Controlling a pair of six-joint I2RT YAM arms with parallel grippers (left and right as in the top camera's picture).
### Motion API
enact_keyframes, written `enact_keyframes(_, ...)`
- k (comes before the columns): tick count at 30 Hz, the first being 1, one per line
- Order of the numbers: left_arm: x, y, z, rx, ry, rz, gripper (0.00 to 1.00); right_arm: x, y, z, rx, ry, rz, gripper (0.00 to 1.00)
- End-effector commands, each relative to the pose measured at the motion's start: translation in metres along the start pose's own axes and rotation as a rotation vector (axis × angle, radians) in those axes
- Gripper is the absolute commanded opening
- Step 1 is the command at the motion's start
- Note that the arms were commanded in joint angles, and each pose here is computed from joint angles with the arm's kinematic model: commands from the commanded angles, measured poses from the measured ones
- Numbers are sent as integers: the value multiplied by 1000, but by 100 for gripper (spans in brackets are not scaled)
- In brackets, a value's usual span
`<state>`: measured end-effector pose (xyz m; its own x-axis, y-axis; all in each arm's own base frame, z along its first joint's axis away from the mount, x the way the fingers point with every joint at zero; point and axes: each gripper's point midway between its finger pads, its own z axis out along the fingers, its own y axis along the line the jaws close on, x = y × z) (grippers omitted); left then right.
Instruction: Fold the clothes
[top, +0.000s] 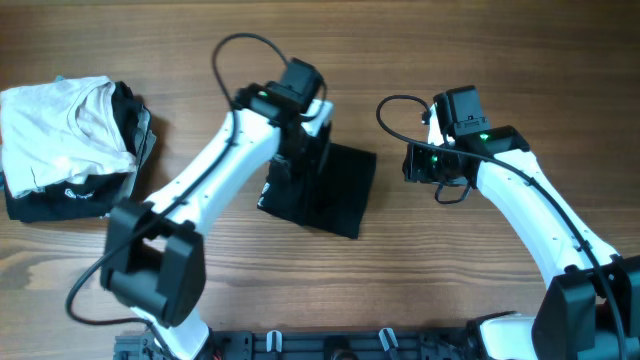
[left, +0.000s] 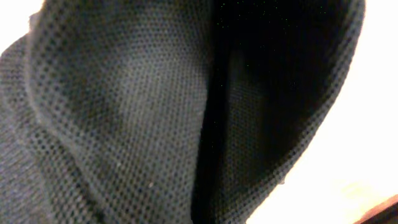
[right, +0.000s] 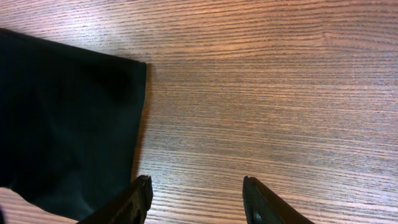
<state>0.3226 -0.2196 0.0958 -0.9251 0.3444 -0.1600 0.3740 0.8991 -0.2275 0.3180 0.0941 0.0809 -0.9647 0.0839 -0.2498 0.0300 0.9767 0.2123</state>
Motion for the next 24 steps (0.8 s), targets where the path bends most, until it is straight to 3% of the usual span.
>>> enact_keyframes(1, 4, -19, 25, 8, 52, 36, 13, -6, 0, -7, 3, -28, 21, 53)
enact_keyframes(3, 5, -24, 36, 8, 66, 31, 28, -6, 0, -7, 3, -28, 20, 54)
enact_keyframes(4, 3, -27, 41, 9, 64, 14, 43, -6, 0, -7, 3, -28, 21, 55)
enact_keyframes(5, 3, -29, 42, 14, 62, 16, 45, -6, 0, -7, 3, -28, 21, 56)
enact_keyframes(9, -5, -28, 16, 13, 41, -2, 37, -6, 0, -7, 3, -28, 20, 57)
enact_keyframes(13, -17, 8, -46, -101, -24, -70, 35, -6, 0, -7, 3, -28, 16, 57)
enact_keyframes(14, -17, 19, -53, -121, -35, -92, 32, -6, 0, -7, 3, -28, 16, 57)
enact_keyframes(15, -15, 30, -57, -129, -29, -120, 19, -6, 0, -7, 3, -28, 16, 57)
enact_keyframes(16, -12, 41, -55, -136, -16, -150, 6, -6, 0, -7, 2, -30, 16, 57)
enact_keyframes(17, -10, 48, -49, -138, -9, -165, 4, -7, 0, -7, 2, -32, 16, 58)
enact_keyframes(24, 8, 47, 39, -11, -40, -153, 4, -8, 1, -7, -1, -39, 15, 58)
